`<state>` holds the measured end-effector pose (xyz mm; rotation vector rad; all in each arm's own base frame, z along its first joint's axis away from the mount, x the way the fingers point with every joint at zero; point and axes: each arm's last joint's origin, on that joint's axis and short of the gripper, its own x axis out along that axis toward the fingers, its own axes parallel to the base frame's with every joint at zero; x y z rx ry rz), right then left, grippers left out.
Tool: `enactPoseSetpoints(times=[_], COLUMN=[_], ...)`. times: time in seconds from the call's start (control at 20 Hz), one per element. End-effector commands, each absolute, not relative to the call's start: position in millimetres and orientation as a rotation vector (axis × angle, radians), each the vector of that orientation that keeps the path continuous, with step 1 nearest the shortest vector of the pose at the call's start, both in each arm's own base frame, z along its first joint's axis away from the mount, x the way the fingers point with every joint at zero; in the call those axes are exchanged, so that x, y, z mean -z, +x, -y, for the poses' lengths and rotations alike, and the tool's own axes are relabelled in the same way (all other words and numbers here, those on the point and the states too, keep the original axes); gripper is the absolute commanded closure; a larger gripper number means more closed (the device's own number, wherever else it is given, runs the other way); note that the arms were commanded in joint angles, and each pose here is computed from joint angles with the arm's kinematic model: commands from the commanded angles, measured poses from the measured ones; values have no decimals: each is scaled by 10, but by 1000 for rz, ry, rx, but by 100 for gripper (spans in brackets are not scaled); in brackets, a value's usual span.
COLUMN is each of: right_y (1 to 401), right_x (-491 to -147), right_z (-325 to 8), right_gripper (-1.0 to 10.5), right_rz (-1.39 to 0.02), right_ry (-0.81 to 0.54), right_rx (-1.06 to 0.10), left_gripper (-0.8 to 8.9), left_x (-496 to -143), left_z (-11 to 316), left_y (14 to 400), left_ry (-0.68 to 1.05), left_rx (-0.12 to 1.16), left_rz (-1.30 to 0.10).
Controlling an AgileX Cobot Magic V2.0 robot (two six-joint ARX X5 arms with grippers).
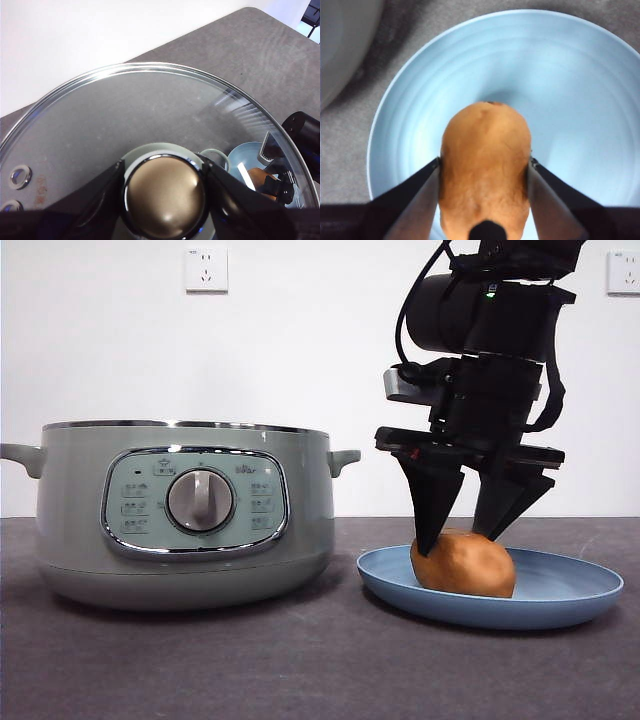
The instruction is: Take the potato out from the steamer,put the potato on the plate,close the lid
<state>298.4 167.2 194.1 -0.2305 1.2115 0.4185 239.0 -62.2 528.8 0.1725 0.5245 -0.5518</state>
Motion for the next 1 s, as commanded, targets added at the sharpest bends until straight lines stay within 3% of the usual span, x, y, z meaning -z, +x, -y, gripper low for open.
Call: enactPoseSetpoints(times=[0.05,0.1,0.3,0.5,0.75,1.0], right_y=[2969,2971,2948,2765,2246,1816], right_x=[-1829,-1834,-2081,-2764,-3660,-4110], right_z=[-1644,-1643,-1604,-1507,-1224,-990], right_gripper=[468,393,393,415,415,415], right_rz=[-1255,-1252,-1184,-1026,-747,-609], right_ry=[-218,-219,-196,-154,-84,-51], right_rx=[-396,-395,-400,-427,-462,-471], left_gripper=[822,822,822,822,821,821], left_x=[-5336,-5337,-5343,-5372,-5430,-5201], left_z=[617,617,628,633,645,860], left_y=[2319,2320,2321,2337,2364,2570], left_ry=[183,183,184,186,181,167], left_rx=[565,565,568,567,575,708], left_rz=[-500,-499,-491,-455,-387,-418])
